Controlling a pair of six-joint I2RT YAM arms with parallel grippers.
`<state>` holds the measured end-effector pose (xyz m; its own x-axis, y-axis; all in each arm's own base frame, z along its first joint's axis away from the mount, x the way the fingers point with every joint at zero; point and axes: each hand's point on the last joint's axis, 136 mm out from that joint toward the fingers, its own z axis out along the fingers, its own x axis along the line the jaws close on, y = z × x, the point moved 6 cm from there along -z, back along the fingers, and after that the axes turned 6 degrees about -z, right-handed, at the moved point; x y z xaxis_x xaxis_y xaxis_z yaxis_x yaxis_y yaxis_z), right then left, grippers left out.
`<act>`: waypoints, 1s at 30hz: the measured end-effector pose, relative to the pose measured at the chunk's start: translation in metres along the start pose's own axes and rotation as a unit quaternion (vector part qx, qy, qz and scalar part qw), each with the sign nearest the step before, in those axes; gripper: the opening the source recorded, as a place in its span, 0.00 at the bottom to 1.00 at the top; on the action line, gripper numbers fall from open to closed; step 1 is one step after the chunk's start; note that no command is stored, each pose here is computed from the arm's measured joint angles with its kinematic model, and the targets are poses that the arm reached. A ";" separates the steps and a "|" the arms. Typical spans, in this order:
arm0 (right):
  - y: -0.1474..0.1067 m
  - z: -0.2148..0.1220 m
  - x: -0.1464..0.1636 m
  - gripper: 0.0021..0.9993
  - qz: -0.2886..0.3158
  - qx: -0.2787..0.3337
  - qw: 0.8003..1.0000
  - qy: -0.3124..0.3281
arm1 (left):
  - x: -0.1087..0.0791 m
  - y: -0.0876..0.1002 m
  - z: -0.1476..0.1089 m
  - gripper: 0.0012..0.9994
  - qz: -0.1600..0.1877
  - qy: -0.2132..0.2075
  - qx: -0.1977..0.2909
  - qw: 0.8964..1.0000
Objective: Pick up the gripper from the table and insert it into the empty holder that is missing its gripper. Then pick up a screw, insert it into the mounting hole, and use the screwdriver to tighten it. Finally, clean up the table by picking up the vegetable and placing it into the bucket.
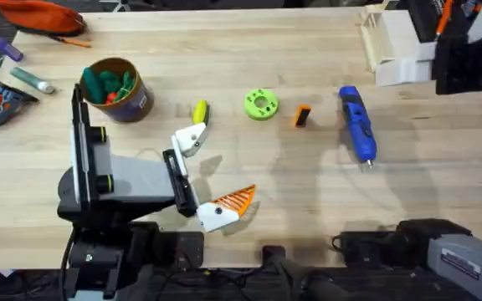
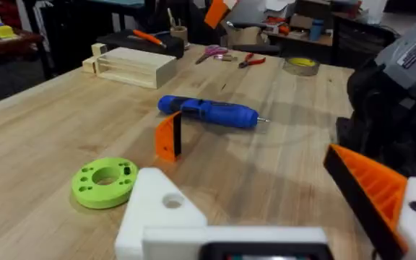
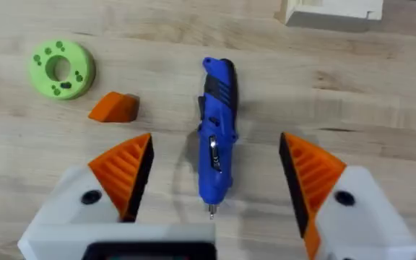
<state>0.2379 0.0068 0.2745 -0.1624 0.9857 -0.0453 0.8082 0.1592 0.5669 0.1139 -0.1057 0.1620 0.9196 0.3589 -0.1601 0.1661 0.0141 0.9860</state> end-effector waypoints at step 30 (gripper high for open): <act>-0.019 0.000 0.062 0.99 0.153 0.059 0.986 -0.012 | 0.000 0.000 0.000 0.99 0.000 0.000 0.000 1.000</act>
<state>0.2120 0.0653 0.2605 0.1127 0.9893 0.0927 0.8779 -0.1428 0.4570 0.1139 -0.1057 0.1620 0.9196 0.3589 -0.1601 0.1661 0.0141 0.9860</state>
